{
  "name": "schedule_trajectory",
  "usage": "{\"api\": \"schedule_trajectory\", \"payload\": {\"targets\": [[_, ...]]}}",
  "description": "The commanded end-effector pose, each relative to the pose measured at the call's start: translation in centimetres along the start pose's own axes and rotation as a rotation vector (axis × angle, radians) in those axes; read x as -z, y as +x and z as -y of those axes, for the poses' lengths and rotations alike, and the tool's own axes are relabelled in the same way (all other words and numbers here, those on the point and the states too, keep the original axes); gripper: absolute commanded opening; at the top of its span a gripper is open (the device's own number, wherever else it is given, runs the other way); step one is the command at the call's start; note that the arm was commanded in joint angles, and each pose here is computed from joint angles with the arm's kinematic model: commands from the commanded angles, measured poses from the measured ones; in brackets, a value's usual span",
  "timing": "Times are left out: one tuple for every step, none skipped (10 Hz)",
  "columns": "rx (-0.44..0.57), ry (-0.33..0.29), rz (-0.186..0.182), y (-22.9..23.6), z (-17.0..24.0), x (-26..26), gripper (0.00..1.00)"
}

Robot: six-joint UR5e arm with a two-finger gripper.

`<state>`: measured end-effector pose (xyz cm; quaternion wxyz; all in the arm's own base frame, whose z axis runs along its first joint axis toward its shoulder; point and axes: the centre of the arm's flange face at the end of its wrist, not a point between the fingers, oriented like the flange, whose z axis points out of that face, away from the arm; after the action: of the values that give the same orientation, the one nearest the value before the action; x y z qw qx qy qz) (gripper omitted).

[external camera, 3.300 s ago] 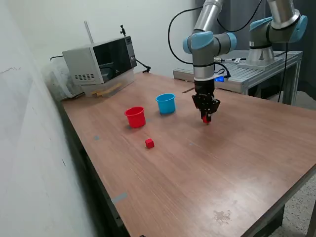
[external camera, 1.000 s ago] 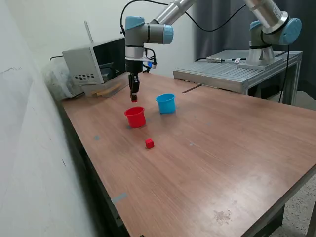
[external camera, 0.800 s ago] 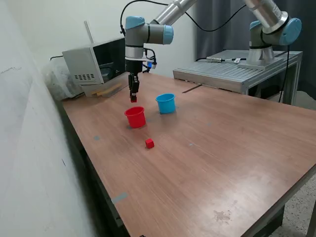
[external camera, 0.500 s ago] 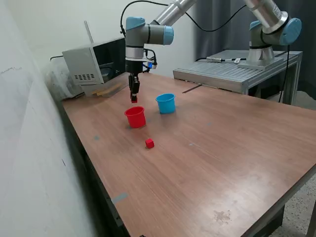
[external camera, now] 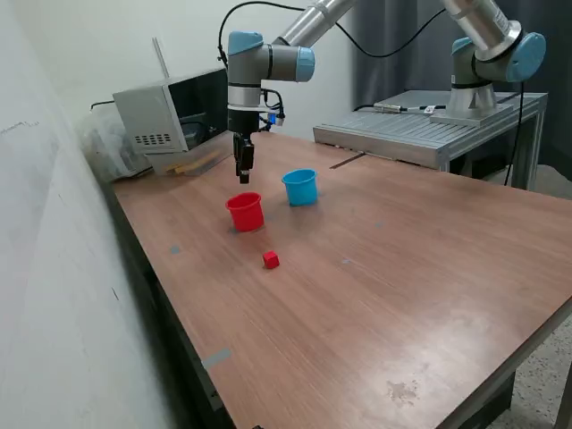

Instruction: Place red objects in the red bin, and blue objects in the blue bin.

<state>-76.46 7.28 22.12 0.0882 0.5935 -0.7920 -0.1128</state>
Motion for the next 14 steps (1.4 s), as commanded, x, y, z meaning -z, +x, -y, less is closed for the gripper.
{"api": "schedule_trajectory", "payload": {"targets": [[0.001,0.000,0.000,0.0,0.0,0.1,1.00],[0.010,0.005,0.004,0.0,0.1,0.3,1.00],[0.033,-0.006,0.001,0.9,0.2,1.6,1.00],[0.054,-0.022,-0.003,1.2,0.8,4.0,1.00],[0.108,-0.053,-0.016,3.8,1.3,7.0,1.00],[0.211,-0.063,-0.036,7.9,2.7,9.5,1.00],[0.282,-0.052,-0.056,11.1,3.9,10.6,1.00],[0.326,-0.048,-0.075,14.2,5.4,11.2,1.00],[0.367,-0.045,-0.089,16.9,7.0,11.7,1.00],[0.387,-0.048,-0.101,18.4,7.6,11.9,1.00],[0.389,-0.041,-0.102,18.6,7.5,11.1,1.00],[0.389,-0.047,-0.103,19.1,6.3,9.8,1.00],[0.388,-0.042,-0.099,19.5,5.1,7.7,1.00],[0.382,-0.025,-0.095,19.9,4.5,5.1,1.00]]}}
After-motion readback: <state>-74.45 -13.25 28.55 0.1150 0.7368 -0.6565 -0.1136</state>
